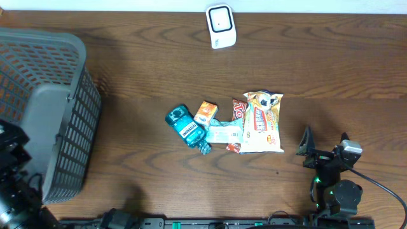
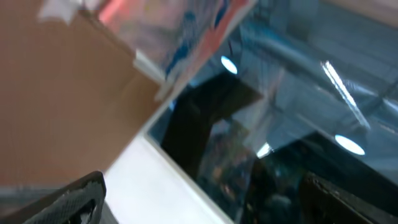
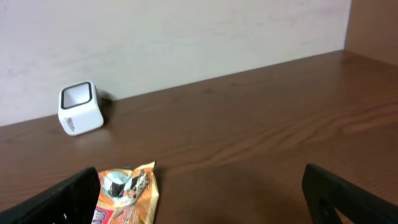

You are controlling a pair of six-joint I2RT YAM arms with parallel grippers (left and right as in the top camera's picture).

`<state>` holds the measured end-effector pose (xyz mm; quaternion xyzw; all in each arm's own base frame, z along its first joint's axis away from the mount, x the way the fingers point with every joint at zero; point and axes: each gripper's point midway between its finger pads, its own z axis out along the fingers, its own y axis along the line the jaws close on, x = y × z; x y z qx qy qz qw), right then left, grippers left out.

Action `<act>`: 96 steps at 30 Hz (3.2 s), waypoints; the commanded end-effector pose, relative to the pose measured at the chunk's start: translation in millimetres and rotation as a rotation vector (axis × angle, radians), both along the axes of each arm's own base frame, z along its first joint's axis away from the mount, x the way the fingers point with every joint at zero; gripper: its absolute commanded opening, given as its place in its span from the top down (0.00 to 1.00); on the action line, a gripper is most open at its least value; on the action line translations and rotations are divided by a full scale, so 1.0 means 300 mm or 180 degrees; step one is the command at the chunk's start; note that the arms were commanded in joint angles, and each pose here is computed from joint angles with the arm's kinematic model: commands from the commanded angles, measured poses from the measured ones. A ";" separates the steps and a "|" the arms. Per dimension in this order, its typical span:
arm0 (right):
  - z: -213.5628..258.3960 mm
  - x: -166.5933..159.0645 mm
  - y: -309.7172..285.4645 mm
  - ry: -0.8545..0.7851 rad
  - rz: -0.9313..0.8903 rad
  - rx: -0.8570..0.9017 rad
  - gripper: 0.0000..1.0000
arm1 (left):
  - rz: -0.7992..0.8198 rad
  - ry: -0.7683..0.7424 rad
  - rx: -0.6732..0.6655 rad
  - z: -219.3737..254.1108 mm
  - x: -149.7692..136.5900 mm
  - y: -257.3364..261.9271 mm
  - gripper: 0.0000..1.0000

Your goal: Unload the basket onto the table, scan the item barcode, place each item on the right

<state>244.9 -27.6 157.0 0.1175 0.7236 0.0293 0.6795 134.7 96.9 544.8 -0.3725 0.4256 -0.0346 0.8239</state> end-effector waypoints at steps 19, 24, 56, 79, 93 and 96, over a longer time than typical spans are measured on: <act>-0.014 -0.002 0.181 0.0116 0.0877 0.1509 0.01 | 0.0457 0.0587 0.1102 0.029 -0.096 0.015 0.02; -0.046 -0.038 0.313 0.0468 0.1583 0.1757 0.01 | 0.0022 0.0320 0.1600 0.024 -0.209 -0.046 0.02; -0.090 -0.141 0.561 0.1448 0.2017 0.3339 0.10 | -0.0795 -0.0214 0.2187 -0.045 -0.417 -0.204 0.02; -0.291 -0.074 0.805 0.1880 0.1266 0.3264 0.07 | -0.1001 -0.0120 0.1999 -0.096 -0.375 -0.215 0.02; -0.483 -0.017 1.023 0.2800 0.1106 0.3141 0.26 | -0.0940 -0.0234 0.1975 -0.104 -0.426 -0.198 0.02; -0.523 -0.027 0.990 0.2889 0.0856 0.3136 0.26 | -0.0940 -0.0235 0.1974 -0.104 -0.427 -0.198 0.02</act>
